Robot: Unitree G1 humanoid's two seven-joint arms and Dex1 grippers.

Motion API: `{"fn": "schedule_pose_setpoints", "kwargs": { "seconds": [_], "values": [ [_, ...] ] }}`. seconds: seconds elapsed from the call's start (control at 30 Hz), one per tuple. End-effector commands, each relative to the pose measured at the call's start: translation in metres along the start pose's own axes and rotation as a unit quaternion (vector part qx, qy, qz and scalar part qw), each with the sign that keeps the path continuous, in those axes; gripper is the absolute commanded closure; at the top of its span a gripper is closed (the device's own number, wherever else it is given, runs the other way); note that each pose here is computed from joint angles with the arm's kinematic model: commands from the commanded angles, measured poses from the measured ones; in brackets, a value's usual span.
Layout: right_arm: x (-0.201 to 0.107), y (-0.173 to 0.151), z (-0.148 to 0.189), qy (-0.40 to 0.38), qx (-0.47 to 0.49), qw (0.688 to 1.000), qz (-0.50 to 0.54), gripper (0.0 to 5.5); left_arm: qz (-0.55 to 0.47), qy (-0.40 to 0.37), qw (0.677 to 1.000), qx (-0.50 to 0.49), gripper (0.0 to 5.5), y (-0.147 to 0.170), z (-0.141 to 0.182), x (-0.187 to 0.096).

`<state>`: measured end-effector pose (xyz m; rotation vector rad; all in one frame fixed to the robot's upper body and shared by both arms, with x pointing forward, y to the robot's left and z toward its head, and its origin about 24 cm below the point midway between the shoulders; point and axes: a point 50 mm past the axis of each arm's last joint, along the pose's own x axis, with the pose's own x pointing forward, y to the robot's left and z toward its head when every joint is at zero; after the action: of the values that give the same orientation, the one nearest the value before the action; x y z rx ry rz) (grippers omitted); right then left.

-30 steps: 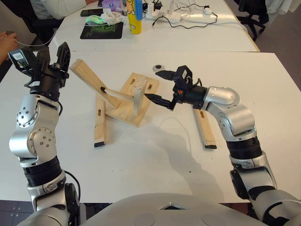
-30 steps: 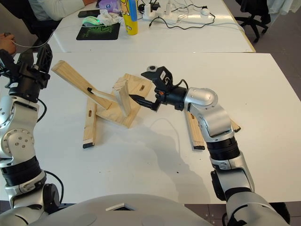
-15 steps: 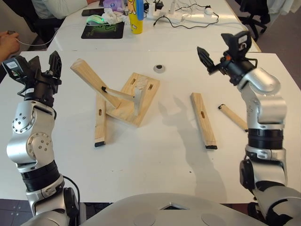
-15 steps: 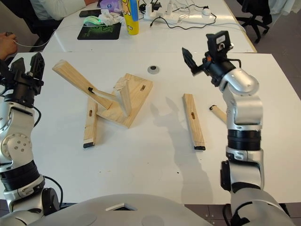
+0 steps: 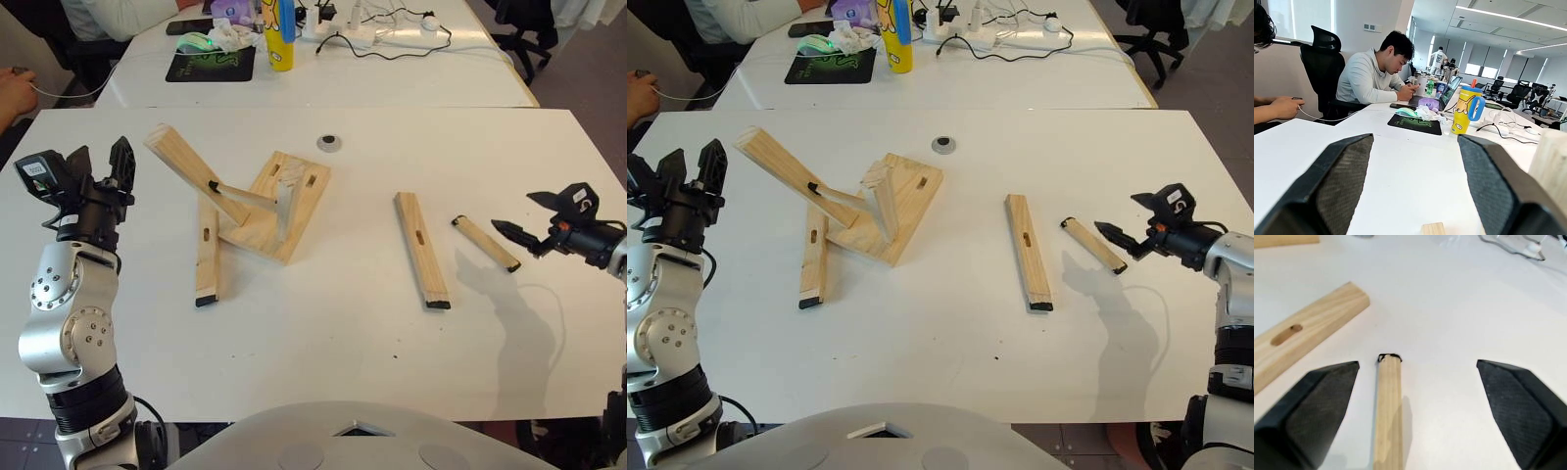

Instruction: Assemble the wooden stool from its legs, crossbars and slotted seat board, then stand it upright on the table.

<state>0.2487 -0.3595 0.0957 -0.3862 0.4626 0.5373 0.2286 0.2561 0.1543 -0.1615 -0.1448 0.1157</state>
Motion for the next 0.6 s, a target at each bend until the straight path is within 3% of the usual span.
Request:
{"fn": "schedule_pose_setpoints", "kwargs": {
  "seconds": [0.03,0.27,0.6],
  "values": [
    [0.004,-0.006,-0.008,0.030,-0.017,0.999,0.000,1.04,0.002,-0.001,1.000,0.005,2.32,0.000,0.002,0.000],
    [0.004,0.002,-0.029,0.056,0.031,0.996,0.055,1.04,-0.002,-0.001,1.000,0.008,2.32,0.000,0.003,0.000],
    [-0.002,0.004,-0.053,0.098,0.049,0.994,0.025,2.53,-0.016,-0.003,1.000,0.007,2.32,-0.003,0.005,0.006]
  ]
}}
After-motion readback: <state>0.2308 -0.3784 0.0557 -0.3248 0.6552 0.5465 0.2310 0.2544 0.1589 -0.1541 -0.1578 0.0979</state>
